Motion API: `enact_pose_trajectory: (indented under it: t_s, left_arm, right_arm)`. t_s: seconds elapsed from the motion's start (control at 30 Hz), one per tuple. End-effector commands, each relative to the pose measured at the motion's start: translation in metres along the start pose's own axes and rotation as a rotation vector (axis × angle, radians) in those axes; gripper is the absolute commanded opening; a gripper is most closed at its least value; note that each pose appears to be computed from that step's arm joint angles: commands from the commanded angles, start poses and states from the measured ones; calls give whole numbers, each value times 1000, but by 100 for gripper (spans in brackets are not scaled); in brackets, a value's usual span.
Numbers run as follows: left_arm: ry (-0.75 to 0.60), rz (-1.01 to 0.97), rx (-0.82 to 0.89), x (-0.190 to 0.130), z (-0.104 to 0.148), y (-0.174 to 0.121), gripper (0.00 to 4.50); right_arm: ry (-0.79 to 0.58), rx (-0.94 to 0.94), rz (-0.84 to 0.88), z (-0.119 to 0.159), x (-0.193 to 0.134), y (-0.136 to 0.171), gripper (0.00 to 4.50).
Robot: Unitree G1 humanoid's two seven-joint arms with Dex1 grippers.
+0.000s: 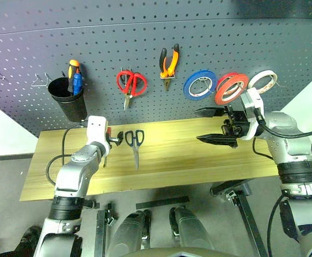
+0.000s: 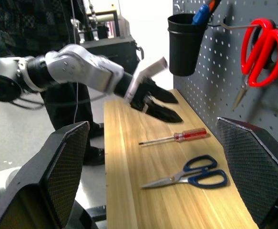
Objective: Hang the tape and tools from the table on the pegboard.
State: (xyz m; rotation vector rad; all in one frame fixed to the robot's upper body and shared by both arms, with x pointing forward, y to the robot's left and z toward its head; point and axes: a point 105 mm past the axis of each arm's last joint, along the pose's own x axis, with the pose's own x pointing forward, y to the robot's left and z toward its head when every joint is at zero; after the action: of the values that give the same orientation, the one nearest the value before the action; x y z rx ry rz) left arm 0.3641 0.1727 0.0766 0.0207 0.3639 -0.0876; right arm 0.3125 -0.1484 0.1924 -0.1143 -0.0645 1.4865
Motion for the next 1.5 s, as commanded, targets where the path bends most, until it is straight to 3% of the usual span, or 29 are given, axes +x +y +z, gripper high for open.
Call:
enact_pose_trajectory:
  t_s: [0.03,0.3,0.47,0.93,1.5]
  left_arm:
    - [21,48,6,10,7,-13,450]
    - [138,83,32,28,7,-56,450]
    - [134,203,78,31,5,-59,450]
    - [260,283,12,27,-19,-68,450]
    - [292,297,-4,31,-29,-74,450]
  right_arm:
    - [-27,-50,3,14,4,-2,446]
    - [-26,-44,-8,15,3,-4,446]
    - [-22,-25,-10,16,-1,1,446]
    - [4,10,-12,17,-11,10,446]
    - [-8,-38,5,16,-22,17,446]
